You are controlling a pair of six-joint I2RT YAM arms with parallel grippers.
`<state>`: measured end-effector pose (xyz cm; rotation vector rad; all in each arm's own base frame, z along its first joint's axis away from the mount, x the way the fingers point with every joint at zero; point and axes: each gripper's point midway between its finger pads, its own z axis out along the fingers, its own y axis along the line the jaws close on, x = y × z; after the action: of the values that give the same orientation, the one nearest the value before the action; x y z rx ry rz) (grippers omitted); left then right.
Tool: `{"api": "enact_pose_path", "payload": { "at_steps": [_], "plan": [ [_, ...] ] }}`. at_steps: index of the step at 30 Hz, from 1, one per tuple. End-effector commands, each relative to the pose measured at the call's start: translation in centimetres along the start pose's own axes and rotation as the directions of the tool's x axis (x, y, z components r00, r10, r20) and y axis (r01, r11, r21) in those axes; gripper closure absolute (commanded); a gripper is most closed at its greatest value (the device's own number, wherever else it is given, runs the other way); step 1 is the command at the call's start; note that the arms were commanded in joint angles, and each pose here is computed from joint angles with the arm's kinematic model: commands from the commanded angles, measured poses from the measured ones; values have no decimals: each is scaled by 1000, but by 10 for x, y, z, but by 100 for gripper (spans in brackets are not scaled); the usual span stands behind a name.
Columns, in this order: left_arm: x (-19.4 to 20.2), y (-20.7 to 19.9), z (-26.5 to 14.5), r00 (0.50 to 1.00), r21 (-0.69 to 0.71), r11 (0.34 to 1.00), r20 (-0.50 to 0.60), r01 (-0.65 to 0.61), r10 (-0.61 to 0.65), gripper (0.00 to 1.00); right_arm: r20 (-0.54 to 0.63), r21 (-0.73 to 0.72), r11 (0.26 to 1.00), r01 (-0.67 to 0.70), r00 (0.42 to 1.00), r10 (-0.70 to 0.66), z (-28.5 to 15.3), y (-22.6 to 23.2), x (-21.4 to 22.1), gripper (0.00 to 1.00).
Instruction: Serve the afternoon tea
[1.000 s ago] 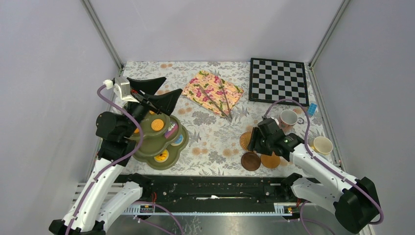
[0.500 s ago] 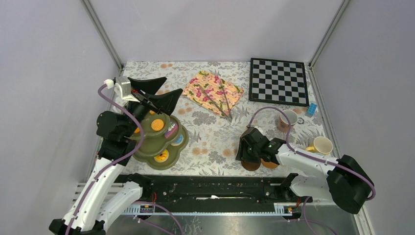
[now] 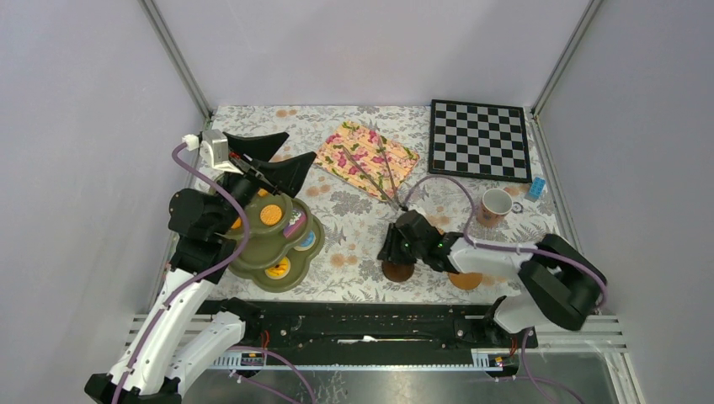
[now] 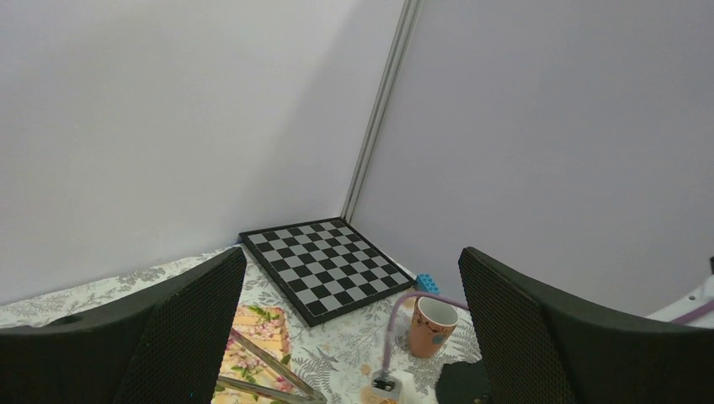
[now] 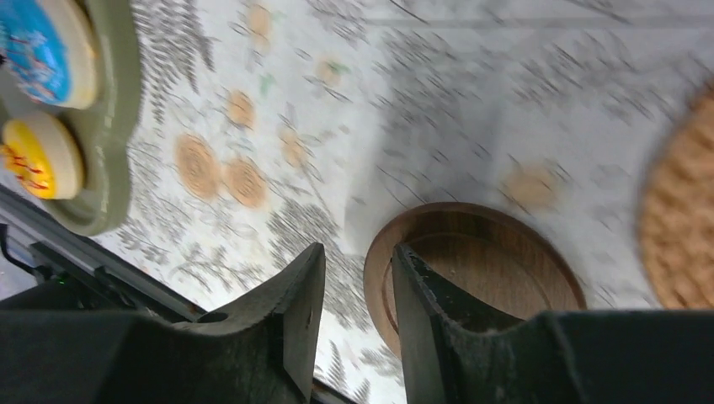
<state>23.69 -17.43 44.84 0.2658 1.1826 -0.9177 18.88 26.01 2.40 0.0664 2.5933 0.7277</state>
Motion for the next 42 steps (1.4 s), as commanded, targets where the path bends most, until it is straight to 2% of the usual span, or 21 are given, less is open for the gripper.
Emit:
{"api": "enact_pose_path", "payload": {
  "at_steps": [1,5,10,19,27,34,37,42],
  "plan": [
    [-7,-3,2,1000,18,1000,26,-17,16,1,18,-91,994,61,998,-60,29,38,-16,58],
    [-6,-1,3,1000,9,1000,20,-25,24,1,-14,-138,987,85,996,-88,53,64,-20,60],
    [-5,0,3,1000,3,1000,14,-27,27,1,4,-158,980,123,992,-124,78,83,-29,60],
    [-6,1,2,999,-4,999,21,-32,32,1,131,-6,976,216,968,-213,116,82,-72,59],
    [-7,-1,1,999,2,999,24,-33,33,1,195,127,966,227,949,-249,128,72,-107,55],
    [-7,-1,1,999,3,999,25,-33,33,1,224,209,962,177,949,-223,124,56,-129,53],
    [-6,1,2,999,-2,1000,21,-31,32,1,222,194,965,174,951,-216,122,58,-134,53],
    [-5,-1,3,1000,7,1000,17,-24,23,1,206,122,962,245,942,-266,111,78,-136,51]
  ]
}}
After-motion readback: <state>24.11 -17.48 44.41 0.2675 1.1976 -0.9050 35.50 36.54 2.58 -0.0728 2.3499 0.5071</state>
